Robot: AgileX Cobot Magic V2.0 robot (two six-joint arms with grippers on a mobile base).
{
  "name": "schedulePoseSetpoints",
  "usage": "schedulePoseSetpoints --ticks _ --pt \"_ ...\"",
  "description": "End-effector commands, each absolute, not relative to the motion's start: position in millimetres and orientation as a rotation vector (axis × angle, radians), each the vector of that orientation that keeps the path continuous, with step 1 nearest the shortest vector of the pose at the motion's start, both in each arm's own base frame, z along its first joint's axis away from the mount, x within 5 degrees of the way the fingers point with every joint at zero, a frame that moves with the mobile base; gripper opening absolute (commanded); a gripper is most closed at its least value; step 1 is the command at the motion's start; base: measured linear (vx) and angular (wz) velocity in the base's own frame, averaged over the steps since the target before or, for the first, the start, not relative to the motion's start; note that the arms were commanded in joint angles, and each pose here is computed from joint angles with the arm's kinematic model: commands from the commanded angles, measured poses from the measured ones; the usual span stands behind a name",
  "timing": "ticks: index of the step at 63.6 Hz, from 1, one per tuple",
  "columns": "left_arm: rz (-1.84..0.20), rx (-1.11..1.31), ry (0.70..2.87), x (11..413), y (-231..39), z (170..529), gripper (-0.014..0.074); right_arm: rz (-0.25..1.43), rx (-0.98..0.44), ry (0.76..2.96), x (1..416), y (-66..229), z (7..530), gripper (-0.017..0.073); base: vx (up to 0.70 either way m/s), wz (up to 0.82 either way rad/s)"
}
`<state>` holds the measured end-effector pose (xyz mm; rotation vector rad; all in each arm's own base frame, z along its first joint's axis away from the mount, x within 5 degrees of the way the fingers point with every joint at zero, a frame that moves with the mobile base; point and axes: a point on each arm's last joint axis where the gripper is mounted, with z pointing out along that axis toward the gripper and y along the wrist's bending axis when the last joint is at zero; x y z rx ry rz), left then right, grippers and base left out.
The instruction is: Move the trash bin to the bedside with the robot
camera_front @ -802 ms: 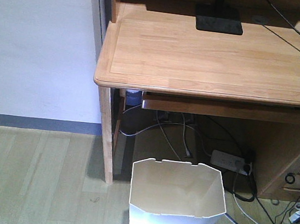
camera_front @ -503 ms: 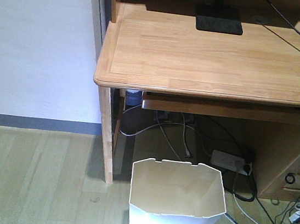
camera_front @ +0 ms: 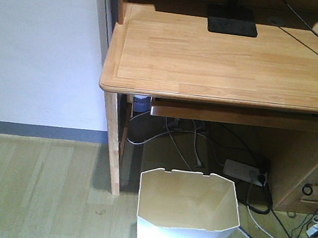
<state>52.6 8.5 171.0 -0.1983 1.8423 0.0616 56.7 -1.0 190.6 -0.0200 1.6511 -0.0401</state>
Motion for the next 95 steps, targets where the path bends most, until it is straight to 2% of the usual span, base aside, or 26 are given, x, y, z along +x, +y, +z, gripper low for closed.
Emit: schedulePoseSetpoints --ticks 1,19,24,30,45,68,95 --pt "0.054 -0.191 1.766 53.5 8.2 176.4 -0.0006 -0.047 -0.028 1.567 56.2 -0.8 196.1 -0.0009 0.00 0.00" --pt "0.054 -0.191 1.766 53.5 8.2 176.4 -0.0006 -0.045 -0.027 1.560 56.2 -0.8 196.8 -0.0009 0.00 0.00" --pt "0.054 -0.191 1.766 53.5 8.2 176.4 -0.0006 0.016 0.030 1.555 56.2 -0.5 197.3 -0.0009 0.00 0.00" --pt "0.054 -0.191 1.766 53.5 8.2 176.4 -0.0006 0.022 0.034 1.538 56.0 -0.5 199.3 -0.0009 0.00 0.00" --pt "0.054 -0.191 1.766 53.5 8.2 176.4 -0.0006 -0.012 -0.001 1.366 53.2 -0.3 236.8 -0.0009 0.00 0.00" --pt "0.054 -0.191 1.766 53.5 8.2 176.4 -0.0006 -0.073 -0.060 1.676 95.6 -1.2 273.5 -0.0009 0.00 0.00" --pt "0.054 -0.191 1.766 53.5 8.2 176.4 -0.0006 -0.034 -0.024 1.920 126.0 -1.4 253.7 -0.0009 0.00 0.00"
